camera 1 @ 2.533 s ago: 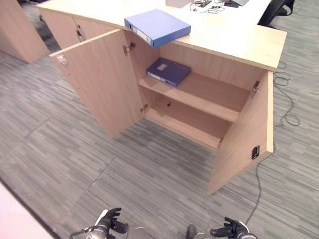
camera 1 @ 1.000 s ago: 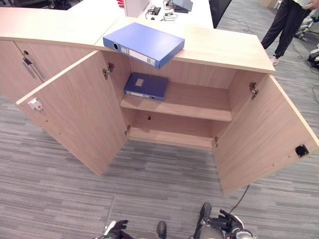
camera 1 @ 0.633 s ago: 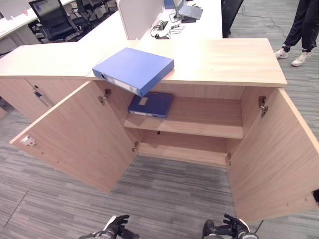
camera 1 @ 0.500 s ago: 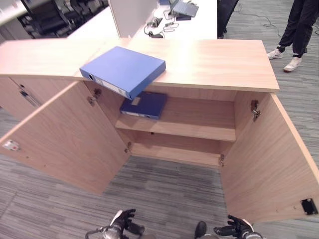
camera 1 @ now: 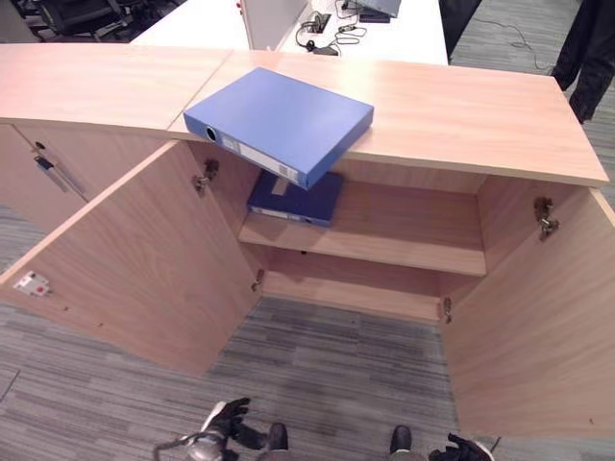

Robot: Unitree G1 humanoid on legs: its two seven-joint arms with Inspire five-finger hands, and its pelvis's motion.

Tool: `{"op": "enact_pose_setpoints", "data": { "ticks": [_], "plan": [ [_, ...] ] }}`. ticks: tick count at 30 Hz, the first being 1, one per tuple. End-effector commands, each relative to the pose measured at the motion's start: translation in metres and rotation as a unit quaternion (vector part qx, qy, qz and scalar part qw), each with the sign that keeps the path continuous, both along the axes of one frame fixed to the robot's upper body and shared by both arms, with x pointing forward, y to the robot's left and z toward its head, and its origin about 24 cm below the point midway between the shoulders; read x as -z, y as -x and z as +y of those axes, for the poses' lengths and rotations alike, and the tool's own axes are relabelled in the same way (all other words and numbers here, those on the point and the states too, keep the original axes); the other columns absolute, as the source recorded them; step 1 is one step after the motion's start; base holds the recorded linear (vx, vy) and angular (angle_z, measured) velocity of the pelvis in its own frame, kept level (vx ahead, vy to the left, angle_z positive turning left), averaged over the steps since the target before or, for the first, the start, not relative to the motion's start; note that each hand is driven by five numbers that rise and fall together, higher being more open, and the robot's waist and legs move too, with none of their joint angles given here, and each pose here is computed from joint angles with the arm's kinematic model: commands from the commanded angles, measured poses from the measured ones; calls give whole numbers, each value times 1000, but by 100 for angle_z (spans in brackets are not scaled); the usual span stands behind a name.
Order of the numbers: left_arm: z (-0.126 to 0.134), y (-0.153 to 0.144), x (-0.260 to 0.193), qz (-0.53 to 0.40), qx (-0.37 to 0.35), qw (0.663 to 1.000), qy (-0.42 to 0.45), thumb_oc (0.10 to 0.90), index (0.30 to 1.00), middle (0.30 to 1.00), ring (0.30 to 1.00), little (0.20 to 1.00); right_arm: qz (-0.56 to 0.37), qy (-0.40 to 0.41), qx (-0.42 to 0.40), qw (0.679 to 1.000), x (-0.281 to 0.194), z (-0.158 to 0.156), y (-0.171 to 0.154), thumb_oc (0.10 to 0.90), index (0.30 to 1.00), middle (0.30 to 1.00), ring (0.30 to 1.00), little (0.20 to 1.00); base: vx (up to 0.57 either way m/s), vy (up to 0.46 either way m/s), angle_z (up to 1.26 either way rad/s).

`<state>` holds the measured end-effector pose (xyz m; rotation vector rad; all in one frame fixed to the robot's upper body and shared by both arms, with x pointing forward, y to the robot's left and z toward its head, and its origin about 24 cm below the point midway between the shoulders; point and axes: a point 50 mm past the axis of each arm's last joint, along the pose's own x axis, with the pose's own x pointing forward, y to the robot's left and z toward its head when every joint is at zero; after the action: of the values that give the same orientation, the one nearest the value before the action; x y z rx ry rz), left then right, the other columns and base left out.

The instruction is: Put the empty folder in the office cabinet

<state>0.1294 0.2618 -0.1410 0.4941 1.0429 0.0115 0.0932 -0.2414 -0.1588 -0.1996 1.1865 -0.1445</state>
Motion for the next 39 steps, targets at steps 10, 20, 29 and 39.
{"op": "enact_pose_setpoints", "data": {
  "ticks": [10, 20, 29, 39],
  "plan": [
    [-4, -21, -6, -19, 35, 999, -3, 800, 900, 900, 900, 900, 19, -1, -43, 999, 0, 3, -5, 800, 900, 900, 900, 900, 71, 337, -15],
    [12, 13, 2, 31, 0, 999, -10, 800, 900, 900, 900, 900, 26, -20, -83, 996, 4, 19, 2, 800, 900, 900, 900, 900, 25, 321, -37],
    [4, 18, 6, 43, -6, 999, 1, 800, 900, 900, 900, 900, 36, -11, -104, 994, 5, 19, 4, 800, 900, 900, 900, 900, 77, 56, -21],
    [-3, 8, 4, 26, 8, 1000, 7, 800, 900, 900, 900, 900, 69, 12, -100, 993, 5, 0, 21, 800, 900, 900, 900, 900, 166, -126, -9]
  ]
}}
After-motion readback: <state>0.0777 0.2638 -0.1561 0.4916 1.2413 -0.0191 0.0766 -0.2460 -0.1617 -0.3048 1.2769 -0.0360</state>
